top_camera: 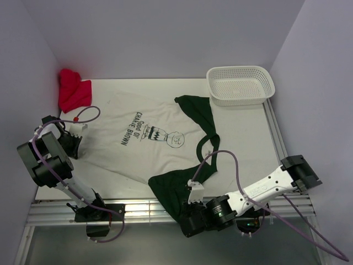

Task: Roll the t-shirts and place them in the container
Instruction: Flatten the tshirt

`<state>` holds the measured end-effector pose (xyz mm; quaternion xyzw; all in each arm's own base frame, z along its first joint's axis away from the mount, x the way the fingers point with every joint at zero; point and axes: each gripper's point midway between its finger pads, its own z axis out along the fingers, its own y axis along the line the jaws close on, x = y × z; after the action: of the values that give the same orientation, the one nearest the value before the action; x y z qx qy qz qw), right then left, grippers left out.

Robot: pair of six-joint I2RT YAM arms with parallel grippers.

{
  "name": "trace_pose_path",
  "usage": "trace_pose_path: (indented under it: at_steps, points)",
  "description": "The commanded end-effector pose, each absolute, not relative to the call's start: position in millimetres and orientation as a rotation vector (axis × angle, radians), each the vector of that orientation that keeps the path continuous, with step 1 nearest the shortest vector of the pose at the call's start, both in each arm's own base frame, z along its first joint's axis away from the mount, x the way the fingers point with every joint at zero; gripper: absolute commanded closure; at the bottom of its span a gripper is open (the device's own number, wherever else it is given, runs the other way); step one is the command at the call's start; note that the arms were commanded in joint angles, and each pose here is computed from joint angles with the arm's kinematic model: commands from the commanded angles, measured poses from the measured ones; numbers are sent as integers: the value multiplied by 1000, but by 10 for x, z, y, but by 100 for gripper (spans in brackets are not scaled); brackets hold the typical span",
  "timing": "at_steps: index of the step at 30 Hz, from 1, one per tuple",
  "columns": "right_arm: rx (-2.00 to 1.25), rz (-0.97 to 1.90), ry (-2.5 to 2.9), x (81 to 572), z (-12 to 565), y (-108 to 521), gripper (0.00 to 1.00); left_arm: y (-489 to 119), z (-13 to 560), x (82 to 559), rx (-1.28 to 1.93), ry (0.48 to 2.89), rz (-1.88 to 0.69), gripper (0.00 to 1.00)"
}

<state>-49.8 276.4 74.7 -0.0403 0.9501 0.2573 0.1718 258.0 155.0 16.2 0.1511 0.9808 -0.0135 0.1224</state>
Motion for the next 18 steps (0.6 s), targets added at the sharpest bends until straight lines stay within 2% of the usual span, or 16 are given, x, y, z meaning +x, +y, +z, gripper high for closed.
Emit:
trace_pose_path:
  at_steps: [1,5,10,18]
  points:
    - [-39,692,2703,-512,678,2801,100,1566,186,2540,466,2860,-26,100]
    - [71,747,2639,-349,878,2739,100,1580,235,2564,464,2854,-19,100]
    - [48,848,2527,-198,1275,2777,100,1604,295,2571,476,2838,20,100]
    - [-88,741,2432,-48,1888,2945,100,1634,370,2576,467,2826,55,100]
